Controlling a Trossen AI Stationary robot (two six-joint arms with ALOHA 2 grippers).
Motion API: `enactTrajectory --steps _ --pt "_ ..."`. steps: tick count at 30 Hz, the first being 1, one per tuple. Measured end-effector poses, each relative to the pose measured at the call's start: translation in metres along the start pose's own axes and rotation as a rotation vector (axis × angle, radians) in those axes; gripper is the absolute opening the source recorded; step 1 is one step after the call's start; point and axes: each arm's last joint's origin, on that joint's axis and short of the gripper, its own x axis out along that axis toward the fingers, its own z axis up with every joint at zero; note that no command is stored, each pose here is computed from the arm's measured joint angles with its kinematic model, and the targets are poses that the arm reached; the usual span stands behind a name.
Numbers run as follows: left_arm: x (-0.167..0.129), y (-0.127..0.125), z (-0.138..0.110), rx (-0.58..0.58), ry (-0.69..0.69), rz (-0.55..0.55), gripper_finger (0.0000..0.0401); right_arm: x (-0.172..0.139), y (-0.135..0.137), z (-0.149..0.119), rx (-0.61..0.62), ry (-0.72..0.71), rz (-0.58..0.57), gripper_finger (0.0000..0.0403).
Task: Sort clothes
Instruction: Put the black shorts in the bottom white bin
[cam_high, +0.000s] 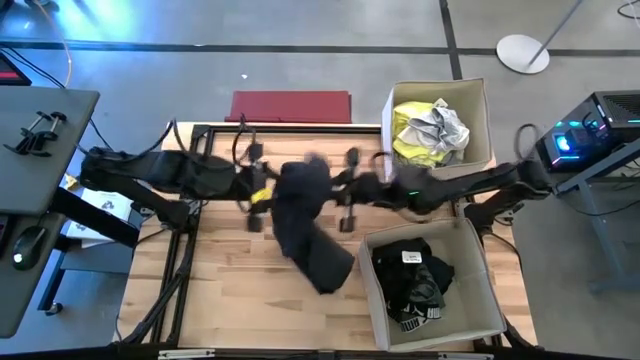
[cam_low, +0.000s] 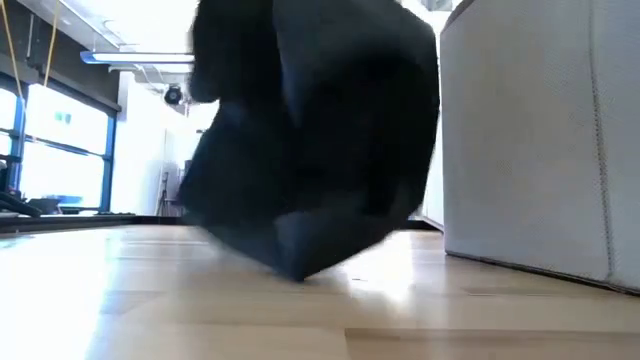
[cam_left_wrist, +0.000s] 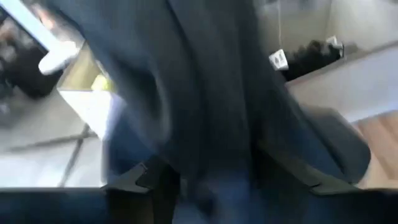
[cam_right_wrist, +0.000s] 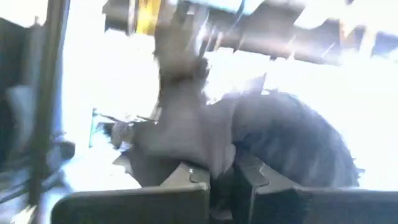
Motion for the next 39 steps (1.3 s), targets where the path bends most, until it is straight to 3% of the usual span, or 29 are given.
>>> enactTrajectory --steps 5,9,11,15,18,22,26,29,34,36,39 --pt "-0.039 0.002 -0.017 -0.123 0.074 0.054 0.0194 -0.028 -0.012 0.070 -0.066 -0.190 -0.078 0.0010" --pt "-0.059 0.004 -0.026 -0.165 0.100 0.141 0.0195 -0.052 -0.028 0.133 -0.046 -0.398 -0.027 0.0005" --pt "-0.063 0.002 -0.028 -0.178 0.082 0.174 0.0195 -0.063 -0.035 0.162 -0.035 -0.516 0.043 0.0005" --pt "-0.062 -0.003 -0.039 -0.152 0.100 0.230 0.0195 -0.084 -0.046 0.211 0.039 -0.674 0.289 0.0012" --pt "-0.054 -0.009 -0.046 -0.126 0.130 0.237 0.0195 -0.094 -0.050 0.237 0.148 -0.649 0.499 0.0014" --pt "-0.046 -0.015 -0.056 -0.097 0.167 0.239 0.0195 -0.100 -0.045 0.251 0.310 -0.470 0.718 0.0015" --pt "-0.039 -0.019 -0.064 -0.079 0.195 0.239 0.0195 -0.105 -0.025 0.242 0.358 -0.226 0.758 0.0015" --pt "-0.037 -0.020 -0.066 -0.076 0.204 0.240 0.0195 -0.113 -0.011 0.222 0.353 0.075 0.648 0.0015" --pt "-0.037 -0.020 -0.065 -0.081 0.198 0.239 0.0195 -0.142 0.020 0.155 0.305 0.814 0.421 0.0016" --pt "-0.037 -0.020 -0.065 -0.081 0.198 0.239 0.0195 -0.159 0.033 0.126 0.373 1.068 0.297 0.0016" --pt "-0.037 -0.020 -0.065 -0.082 0.197 0.238 0.0195 -0.182 0.053 0.088 0.525 1.337 0.145 0.0016"
